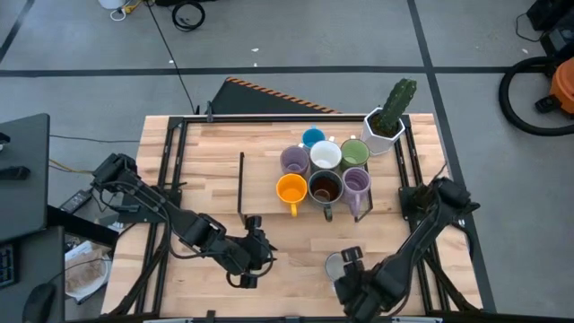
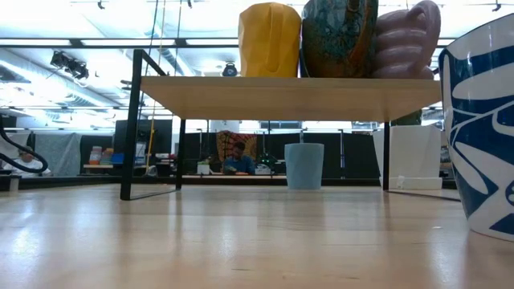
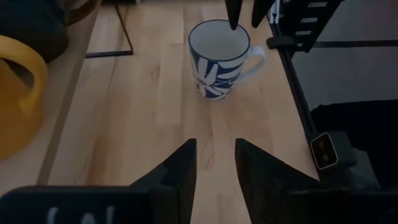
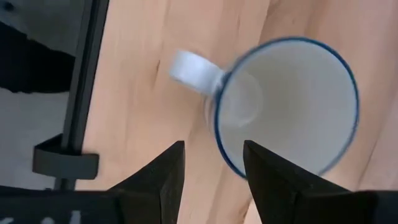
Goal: Place coffee mugs
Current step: Put the patterned blue mug on the shelf
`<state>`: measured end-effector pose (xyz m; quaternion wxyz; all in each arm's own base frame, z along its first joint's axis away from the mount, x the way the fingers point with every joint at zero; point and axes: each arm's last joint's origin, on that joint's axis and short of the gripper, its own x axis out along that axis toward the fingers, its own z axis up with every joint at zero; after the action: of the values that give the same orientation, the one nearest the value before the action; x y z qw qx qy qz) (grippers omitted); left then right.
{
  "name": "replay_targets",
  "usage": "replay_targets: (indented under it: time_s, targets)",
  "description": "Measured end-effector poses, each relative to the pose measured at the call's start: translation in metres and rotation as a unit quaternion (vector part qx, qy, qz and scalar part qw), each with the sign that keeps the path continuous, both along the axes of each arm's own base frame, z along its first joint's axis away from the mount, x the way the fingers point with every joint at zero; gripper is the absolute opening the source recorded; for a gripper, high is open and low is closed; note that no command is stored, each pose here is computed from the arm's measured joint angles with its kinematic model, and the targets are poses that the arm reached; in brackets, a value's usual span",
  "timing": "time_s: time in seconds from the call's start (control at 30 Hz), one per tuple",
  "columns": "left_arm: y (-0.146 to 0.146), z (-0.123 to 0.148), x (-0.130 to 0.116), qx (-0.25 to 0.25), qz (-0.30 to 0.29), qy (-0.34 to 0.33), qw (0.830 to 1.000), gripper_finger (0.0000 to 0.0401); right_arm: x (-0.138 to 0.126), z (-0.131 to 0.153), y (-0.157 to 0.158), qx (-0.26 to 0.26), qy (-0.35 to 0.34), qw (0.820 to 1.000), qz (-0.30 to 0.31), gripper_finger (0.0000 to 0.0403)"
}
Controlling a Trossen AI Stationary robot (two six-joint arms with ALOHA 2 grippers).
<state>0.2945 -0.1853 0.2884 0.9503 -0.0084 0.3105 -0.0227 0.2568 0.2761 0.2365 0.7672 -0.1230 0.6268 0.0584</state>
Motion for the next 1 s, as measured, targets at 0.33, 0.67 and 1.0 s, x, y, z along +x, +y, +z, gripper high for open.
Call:
replay_targets:
  time_s: [0.33, 0.67, 1.0]
  targets:
    - [-0.001, -0.001, -0.001, -0.005, -0.006, 0.007, 1.000, 0.0117, 0.011, -0.020, 0.003, -0.056, 0.004, 0.996, 0.069, 0.0137]
    - [0.002, 0.012, -0.024, -0.005, -0.042, 0.041, 0.998, 0.0117, 0.037, -0.019, -0.004, -0.006, -0.021, 0.991, 0.129, 0.0022]
    - [0.001, 0.011, -0.032, 0.010, -0.043, 0.059, 0.997, 0.0117, 0.084, -0.015, -0.034, 0.022, -0.093, 0.983, 0.155, 0.0032]
